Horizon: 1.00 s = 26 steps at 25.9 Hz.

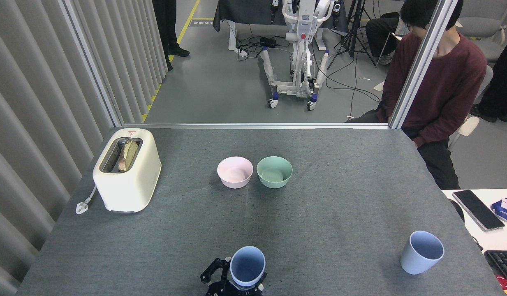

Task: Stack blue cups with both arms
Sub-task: 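Carry the held blue cup toward the table center and set it down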

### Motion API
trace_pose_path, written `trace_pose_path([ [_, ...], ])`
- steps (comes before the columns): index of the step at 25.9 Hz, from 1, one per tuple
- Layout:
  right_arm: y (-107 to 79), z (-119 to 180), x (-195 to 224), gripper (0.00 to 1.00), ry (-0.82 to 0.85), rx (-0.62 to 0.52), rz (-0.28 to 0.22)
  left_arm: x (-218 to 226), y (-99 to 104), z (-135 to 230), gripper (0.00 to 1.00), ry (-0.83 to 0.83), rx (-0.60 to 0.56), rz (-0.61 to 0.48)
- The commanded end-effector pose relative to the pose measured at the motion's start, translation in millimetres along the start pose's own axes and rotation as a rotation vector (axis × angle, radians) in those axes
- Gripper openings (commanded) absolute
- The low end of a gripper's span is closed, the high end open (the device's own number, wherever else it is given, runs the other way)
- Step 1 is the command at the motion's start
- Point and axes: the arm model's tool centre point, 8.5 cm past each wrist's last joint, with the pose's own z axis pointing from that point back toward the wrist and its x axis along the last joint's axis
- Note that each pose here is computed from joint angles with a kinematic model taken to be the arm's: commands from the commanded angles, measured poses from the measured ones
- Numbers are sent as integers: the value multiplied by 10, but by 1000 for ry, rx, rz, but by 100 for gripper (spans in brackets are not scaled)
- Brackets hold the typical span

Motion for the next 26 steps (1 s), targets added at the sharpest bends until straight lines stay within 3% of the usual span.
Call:
trace_pose_path([
  [1, -11, -30, -4, 100, 1, -8, 1, 243, -68, -54, 61, -46, -18, 6],
  [6, -12, -30, -10, 100, 2, -8, 2, 363, -72, -106, 66, -73, -19, -4],
  [7, -12, -30, -10, 100, 2, -8, 2, 399, -73, -115, 70, -79, -19, -1],
  [10, -12, -30, -10, 100, 2, -8, 2, 425, -53, -135, 97, -81, -7, 4],
  [11, -12, -30, -10, 100, 2, -8, 2, 424, -52, -135, 100, -80, -7, 5],
  [26, -19, -32, -18, 100, 3, -10, 3, 391, -75, 3, 100, -78, 29, 4],
])
